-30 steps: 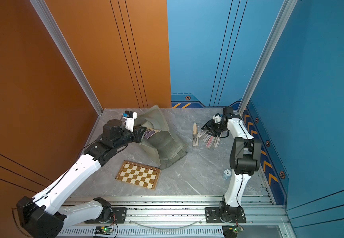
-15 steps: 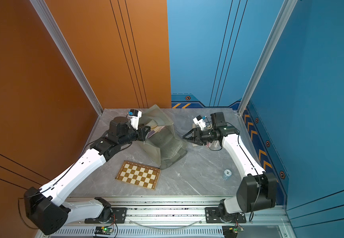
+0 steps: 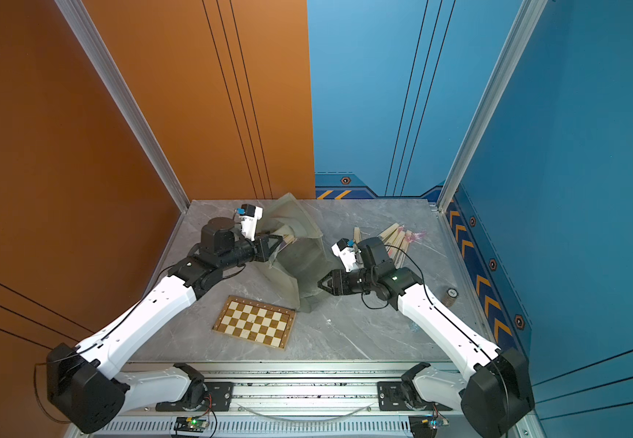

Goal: Take out the folding fans from the tote bags
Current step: Pick up the folding fan from the canvas bag.

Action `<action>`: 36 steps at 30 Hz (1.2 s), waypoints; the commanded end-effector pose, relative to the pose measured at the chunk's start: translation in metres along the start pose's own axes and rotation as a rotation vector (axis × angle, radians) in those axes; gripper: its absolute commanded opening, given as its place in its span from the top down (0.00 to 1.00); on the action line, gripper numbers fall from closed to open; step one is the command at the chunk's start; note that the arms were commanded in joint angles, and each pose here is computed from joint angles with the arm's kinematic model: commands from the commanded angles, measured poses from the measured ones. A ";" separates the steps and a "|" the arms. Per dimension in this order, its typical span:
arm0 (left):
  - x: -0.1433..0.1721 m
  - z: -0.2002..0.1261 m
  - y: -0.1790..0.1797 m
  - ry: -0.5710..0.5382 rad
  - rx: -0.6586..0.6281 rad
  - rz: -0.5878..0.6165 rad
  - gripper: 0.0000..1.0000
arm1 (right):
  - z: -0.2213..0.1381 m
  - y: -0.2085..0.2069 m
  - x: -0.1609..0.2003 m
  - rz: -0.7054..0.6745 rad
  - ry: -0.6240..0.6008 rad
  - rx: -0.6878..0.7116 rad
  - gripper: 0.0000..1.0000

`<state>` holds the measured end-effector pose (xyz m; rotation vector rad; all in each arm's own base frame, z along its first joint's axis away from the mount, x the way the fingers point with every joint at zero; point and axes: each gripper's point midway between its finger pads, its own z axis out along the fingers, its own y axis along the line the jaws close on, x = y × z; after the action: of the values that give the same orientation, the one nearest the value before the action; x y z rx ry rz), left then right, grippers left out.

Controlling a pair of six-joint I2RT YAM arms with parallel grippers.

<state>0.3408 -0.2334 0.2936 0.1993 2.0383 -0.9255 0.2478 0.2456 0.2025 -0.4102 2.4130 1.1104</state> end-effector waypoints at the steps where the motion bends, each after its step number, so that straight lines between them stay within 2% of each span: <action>1: -0.002 -0.001 -0.018 0.013 0.103 -0.025 1.00 | 0.006 -0.021 -0.020 -0.098 -0.133 0.122 0.53; 6: 0.009 0.001 -0.020 0.052 0.130 -0.061 1.00 | 0.043 -0.039 -0.013 -0.145 -0.098 0.192 0.56; 12: 0.019 0.003 -0.015 0.075 0.104 -0.115 1.00 | 0.081 -0.019 0.007 -0.312 0.023 0.216 0.56; 17: 0.021 0.003 -0.009 0.084 0.088 -0.156 1.00 | 0.087 -0.018 0.012 -0.358 0.039 0.225 0.56; 22: 0.017 0.006 -0.006 0.065 0.089 -0.183 1.00 | 0.079 -0.014 0.012 -0.395 0.024 0.232 0.56; 25: 0.017 0.007 -0.008 0.067 0.097 -0.163 1.00 | 0.078 -0.016 0.008 -0.369 -0.003 0.225 0.54; 30: 0.016 0.008 -0.009 0.070 0.110 -0.158 1.00 | 0.097 -0.039 -0.017 -0.193 0.020 0.219 0.45; 34: 0.015 0.008 -0.013 0.063 0.125 -0.170 1.00 | 0.130 -0.054 -0.031 -0.088 0.071 0.182 0.43; 36: 0.031 0.008 -0.007 0.088 0.105 -0.187 1.00 | 0.149 -0.057 -0.037 -0.052 0.098 0.156 0.43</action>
<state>0.3356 -0.2445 0.2774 0.0931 2.1040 -1.1117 0.3390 0.3121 0.1109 -0.5369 2.4724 0.7828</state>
